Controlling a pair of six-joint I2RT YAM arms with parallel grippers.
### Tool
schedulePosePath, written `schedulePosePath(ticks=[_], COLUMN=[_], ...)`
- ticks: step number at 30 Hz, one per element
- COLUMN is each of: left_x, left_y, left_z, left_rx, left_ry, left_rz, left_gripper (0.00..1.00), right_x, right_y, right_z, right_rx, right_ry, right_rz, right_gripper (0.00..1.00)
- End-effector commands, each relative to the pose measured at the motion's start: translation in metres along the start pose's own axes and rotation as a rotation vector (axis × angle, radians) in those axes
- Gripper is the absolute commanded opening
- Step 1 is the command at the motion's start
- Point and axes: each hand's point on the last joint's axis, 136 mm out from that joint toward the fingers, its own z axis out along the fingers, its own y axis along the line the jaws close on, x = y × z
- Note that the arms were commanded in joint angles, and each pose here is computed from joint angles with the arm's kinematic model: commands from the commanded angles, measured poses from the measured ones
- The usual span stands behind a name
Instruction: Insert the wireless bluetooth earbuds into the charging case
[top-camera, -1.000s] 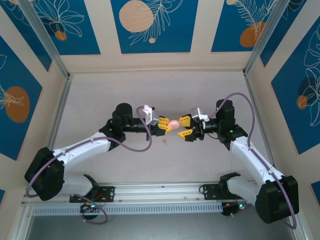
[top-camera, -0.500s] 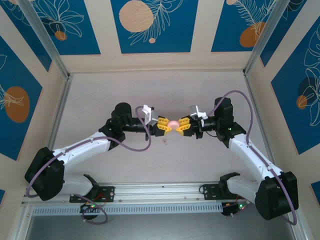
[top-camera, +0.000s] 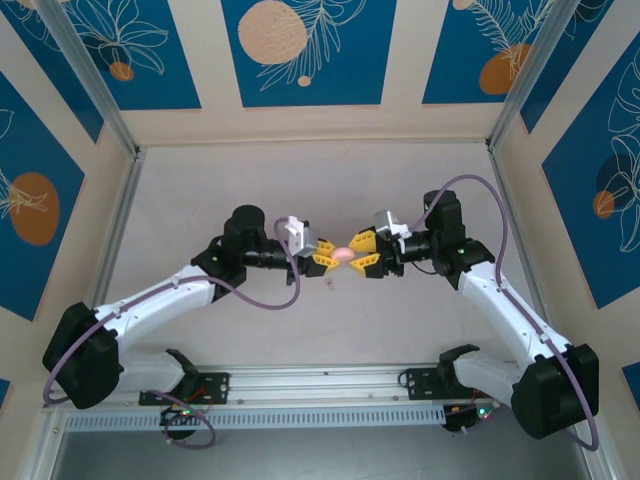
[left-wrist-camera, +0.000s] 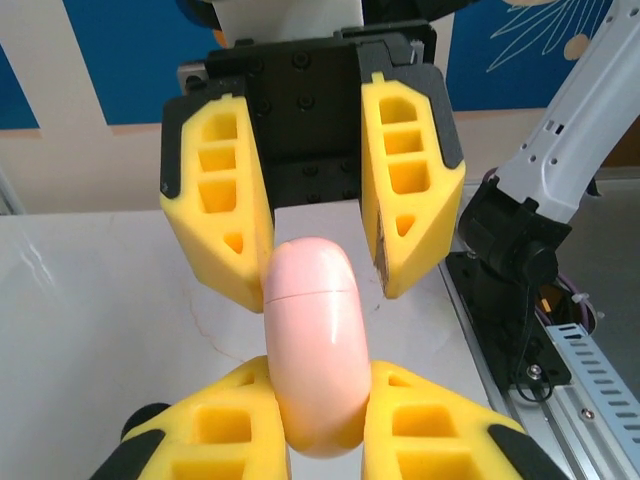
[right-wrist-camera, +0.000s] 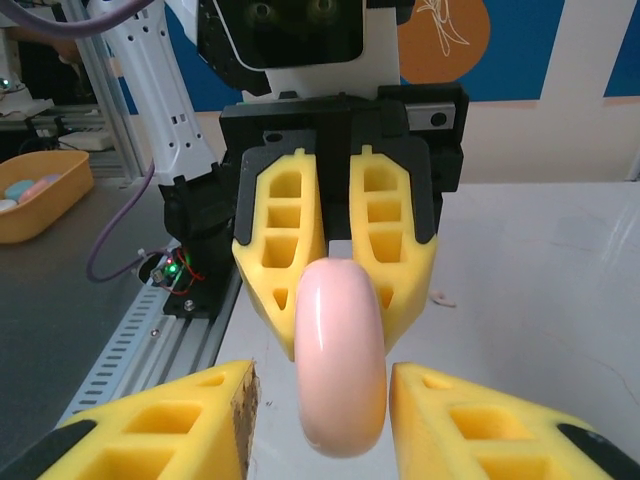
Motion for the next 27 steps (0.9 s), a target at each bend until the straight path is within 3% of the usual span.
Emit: schedulePosePath(ticks=[1,9,12,15,17,19,25,27], left_x=[-0.004,-0.011,-0.01,-0.002,0.006,0.016,0.036,0.039], left_y=[0.002,0.0,0.001,0.002,0.002,0.003,0.001,-0.003], left_z=[-0.001,0.0,0.0,-0.001,-0.002,-0.005,-0.012,-0.011], left_rx=[-0.004,0.005,0.002,-0.01,-0.019,-0.029,-0.042,-0.026], left_ry=[0.002,-0.026,-0.02,0.019,0.069,0.128,0.251,0.274], left_rz=[0.026,0.025,0.027,0.028,0.034,0.043,0.073,0.076], left_gripper=[0.1,0.11,0.12,0.24,0.36,0.43,0.47,0.47], right_x=[-0.01,-0.005,-0.007,-0.005,0.001,0.01,0.048,0.053], right_y=[0.003,0.002,0.003,0.002,0.001,-0.001,-0.001,0.0], right_z=[0.002,0.008,0.008,0.007,0.006,0.008,0.015,0.017], right_rx=[-0.037,-0.044,-0.047,-0.031,-0.002,0.034,0.092,0.088], right_ry=[-0.016,0.004,0.002,0.029,0.08,0.16,0.447,0.487], right_rz=[-0.004,0.006,-0.005,-0.013,-0.014,-0.031,-0.125,-0.132], right_gripper=[0.38,0.36,0.24,0.18,0.17,0.17,0.16,0.16])
